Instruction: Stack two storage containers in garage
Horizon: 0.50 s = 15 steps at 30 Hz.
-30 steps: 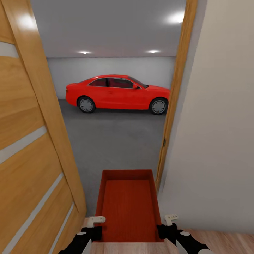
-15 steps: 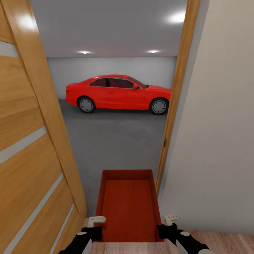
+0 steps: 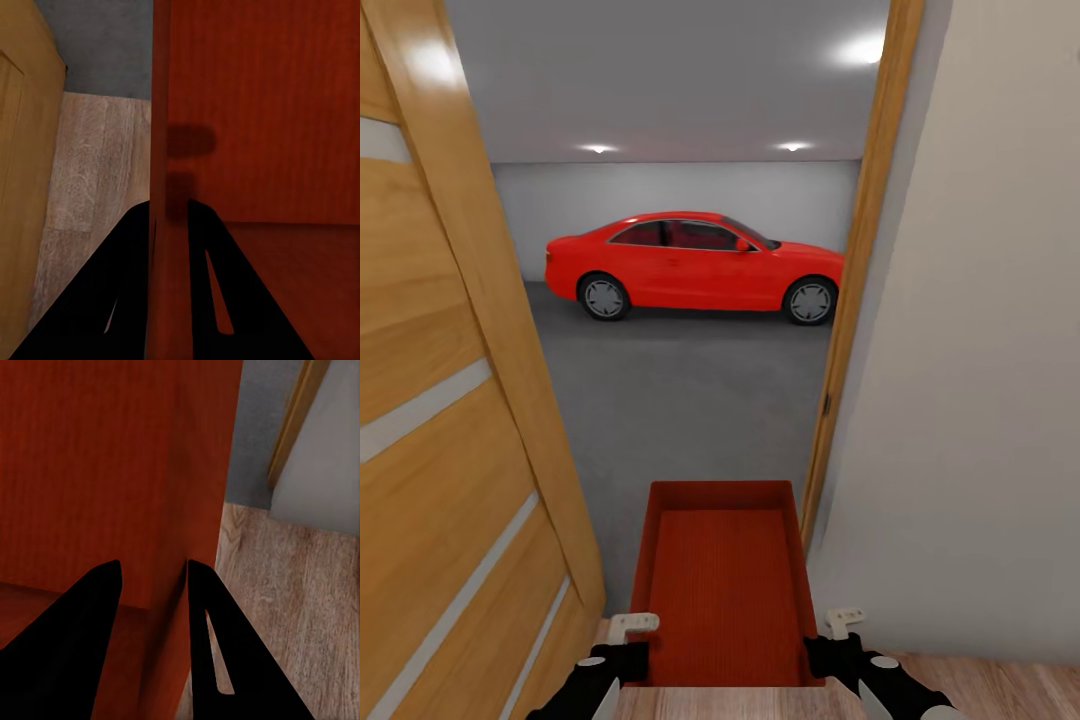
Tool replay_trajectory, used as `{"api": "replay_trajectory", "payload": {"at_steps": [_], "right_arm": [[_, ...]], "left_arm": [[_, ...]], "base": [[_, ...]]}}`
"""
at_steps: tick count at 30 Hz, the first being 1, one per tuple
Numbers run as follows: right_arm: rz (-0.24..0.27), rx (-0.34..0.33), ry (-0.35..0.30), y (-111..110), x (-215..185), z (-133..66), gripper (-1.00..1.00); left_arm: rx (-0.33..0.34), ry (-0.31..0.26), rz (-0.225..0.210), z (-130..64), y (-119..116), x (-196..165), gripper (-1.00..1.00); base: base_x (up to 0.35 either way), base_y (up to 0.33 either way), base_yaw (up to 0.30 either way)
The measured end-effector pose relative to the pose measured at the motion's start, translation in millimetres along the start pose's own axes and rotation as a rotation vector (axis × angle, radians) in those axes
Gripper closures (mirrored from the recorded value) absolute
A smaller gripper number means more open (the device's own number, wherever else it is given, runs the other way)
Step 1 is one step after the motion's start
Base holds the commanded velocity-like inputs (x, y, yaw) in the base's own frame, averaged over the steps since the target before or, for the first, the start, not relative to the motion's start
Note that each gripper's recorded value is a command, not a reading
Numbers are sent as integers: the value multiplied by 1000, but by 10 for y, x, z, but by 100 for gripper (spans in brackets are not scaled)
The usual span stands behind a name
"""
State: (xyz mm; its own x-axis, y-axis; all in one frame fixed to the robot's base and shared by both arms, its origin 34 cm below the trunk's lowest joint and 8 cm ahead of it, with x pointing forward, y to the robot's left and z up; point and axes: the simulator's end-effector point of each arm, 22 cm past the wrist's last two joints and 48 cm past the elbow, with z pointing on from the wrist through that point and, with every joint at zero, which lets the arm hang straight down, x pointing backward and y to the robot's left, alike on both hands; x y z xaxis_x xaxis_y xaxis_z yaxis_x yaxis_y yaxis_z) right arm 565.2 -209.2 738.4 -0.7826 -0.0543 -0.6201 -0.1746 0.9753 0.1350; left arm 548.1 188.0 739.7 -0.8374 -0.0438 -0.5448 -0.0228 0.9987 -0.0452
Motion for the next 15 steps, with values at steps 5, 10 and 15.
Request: {"api": "replay_trajectory", "payload": {"at_steps": [5, 10, 15], "right_arm": [[0, 0, 1, -10, 4, -3, 100], [0, 0, 1, -9, 4, -2, 100], [0, 0, 0, -1, 0, 0, 100]], "left_arm": [[0, 1, -1, 0, -10, 6, 100], [0, 1, -1, 0, -10, 6, 100], [0, 0, 1, -1, -1, -3, 100]], "base": [[0, 0, -243], [0, 0, -247], [0, 0, -52]]}}
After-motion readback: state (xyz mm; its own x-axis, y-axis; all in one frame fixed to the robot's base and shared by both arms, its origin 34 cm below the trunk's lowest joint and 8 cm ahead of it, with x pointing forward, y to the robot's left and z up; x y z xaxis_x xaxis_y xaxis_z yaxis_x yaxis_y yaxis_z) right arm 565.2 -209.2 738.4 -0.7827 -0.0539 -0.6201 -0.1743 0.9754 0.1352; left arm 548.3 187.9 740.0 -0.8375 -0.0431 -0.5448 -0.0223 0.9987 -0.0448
